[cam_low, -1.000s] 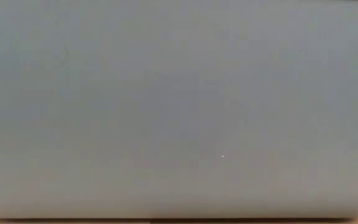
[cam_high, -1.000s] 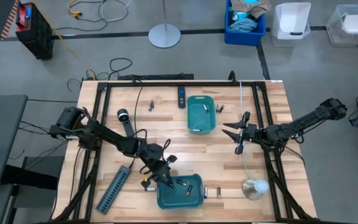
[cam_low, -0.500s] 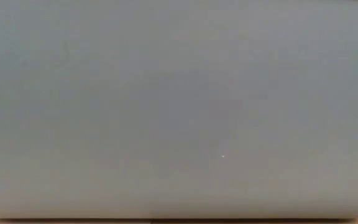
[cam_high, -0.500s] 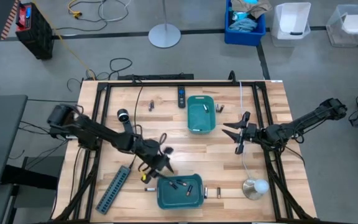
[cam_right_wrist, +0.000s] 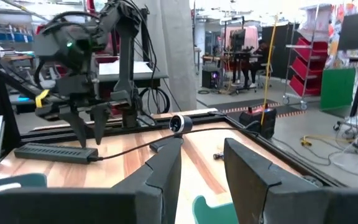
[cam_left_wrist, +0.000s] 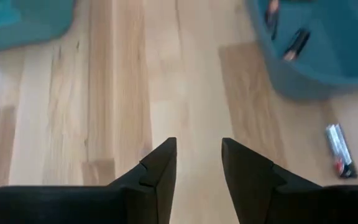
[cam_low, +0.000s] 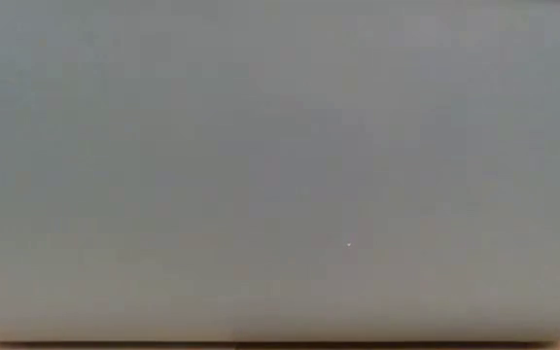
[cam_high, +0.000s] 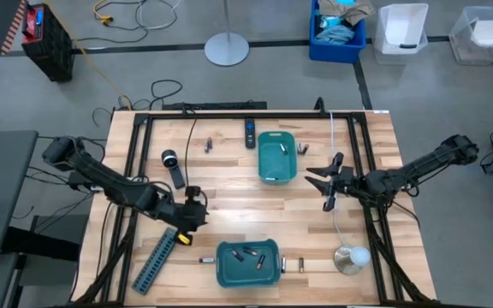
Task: Sort batteries
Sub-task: Put the silver battery into the light blue bin
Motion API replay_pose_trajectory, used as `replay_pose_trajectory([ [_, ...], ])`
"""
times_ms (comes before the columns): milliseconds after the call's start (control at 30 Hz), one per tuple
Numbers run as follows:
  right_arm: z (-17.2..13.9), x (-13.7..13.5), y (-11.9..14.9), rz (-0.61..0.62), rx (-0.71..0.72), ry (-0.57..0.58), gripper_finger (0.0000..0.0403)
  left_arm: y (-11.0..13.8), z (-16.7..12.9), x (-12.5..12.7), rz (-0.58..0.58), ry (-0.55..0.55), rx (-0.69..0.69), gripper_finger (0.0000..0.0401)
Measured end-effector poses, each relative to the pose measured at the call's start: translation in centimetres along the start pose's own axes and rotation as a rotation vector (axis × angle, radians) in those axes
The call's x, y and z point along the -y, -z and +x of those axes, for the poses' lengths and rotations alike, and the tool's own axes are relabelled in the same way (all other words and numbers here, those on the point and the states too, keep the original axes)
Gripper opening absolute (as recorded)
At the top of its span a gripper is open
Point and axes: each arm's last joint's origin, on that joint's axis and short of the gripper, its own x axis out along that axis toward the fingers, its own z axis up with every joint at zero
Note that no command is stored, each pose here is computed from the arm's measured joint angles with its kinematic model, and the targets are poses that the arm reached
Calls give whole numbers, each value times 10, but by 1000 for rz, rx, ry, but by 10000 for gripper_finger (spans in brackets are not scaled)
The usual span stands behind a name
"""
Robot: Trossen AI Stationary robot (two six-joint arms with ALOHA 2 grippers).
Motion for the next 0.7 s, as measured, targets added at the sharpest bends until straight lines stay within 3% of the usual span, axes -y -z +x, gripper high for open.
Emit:
replay_pose_trajectory([
  [167,12,-9,-8,-29,-53,6,136,13,1,13,-9,-14,-68,121],
  [333,31,-23,-17,-53,-82,7,136,36,15,18,-22,7,-14,121],
  [533,67,-51,-33,-100,-120,-20,136,53,20,7,-36,50,200,121],
  [700,107,-83,-43,-178,-155,-39,136,53,-2,-19,-93,17,398,121],
])
